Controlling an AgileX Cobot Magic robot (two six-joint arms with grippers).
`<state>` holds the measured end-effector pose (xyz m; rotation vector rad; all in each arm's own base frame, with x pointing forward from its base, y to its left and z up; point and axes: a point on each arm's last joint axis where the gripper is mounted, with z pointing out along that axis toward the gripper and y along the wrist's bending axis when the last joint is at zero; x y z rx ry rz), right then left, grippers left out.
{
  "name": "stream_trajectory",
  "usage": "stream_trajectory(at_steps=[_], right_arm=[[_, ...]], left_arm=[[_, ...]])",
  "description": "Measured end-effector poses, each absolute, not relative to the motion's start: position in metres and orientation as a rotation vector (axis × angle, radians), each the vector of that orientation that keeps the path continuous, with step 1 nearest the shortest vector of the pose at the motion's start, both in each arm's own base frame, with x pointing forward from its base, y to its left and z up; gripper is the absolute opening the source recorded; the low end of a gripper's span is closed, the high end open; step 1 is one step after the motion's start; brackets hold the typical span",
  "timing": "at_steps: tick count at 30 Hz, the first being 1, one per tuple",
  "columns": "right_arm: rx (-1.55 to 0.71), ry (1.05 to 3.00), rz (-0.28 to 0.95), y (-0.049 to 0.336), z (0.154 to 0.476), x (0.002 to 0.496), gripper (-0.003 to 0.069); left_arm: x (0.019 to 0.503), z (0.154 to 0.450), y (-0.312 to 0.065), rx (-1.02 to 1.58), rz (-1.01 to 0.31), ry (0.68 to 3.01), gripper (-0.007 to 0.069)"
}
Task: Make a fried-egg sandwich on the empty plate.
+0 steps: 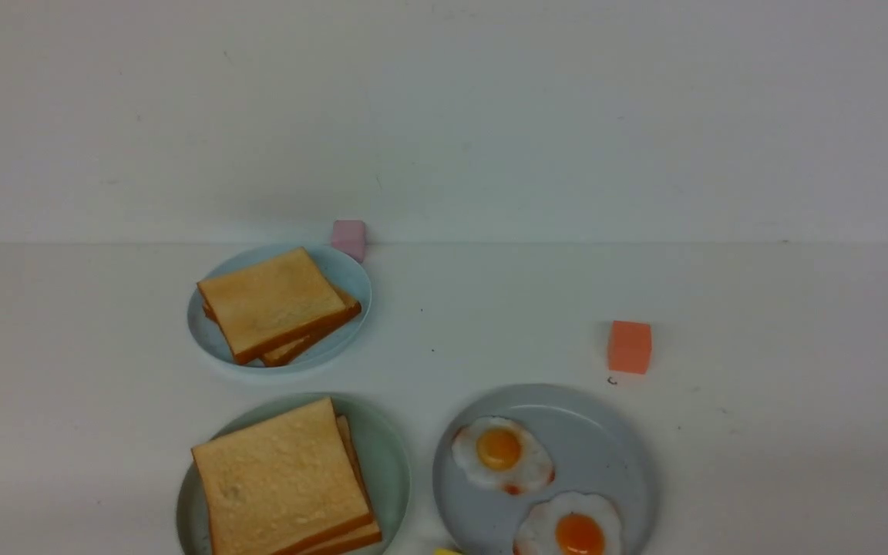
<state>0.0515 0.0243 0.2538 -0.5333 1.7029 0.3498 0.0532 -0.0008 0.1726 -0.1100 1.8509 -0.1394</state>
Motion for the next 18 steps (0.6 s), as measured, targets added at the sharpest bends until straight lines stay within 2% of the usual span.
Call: stream_trajectory(at_steps=[11,18], right_arm=[[-0.533,1.697,0.299,0.022,0.254,0.053,0.0071],[-0.264,1.828,0.225,0.014,0.232,0.057,0.0081]], left_arm=[[0.053,0.173,-0.001,-0.11,-0.139,1.851,0.0001],[0.053,0.173,-0.001,-0.11,-0.139,1.851,0.0005]])
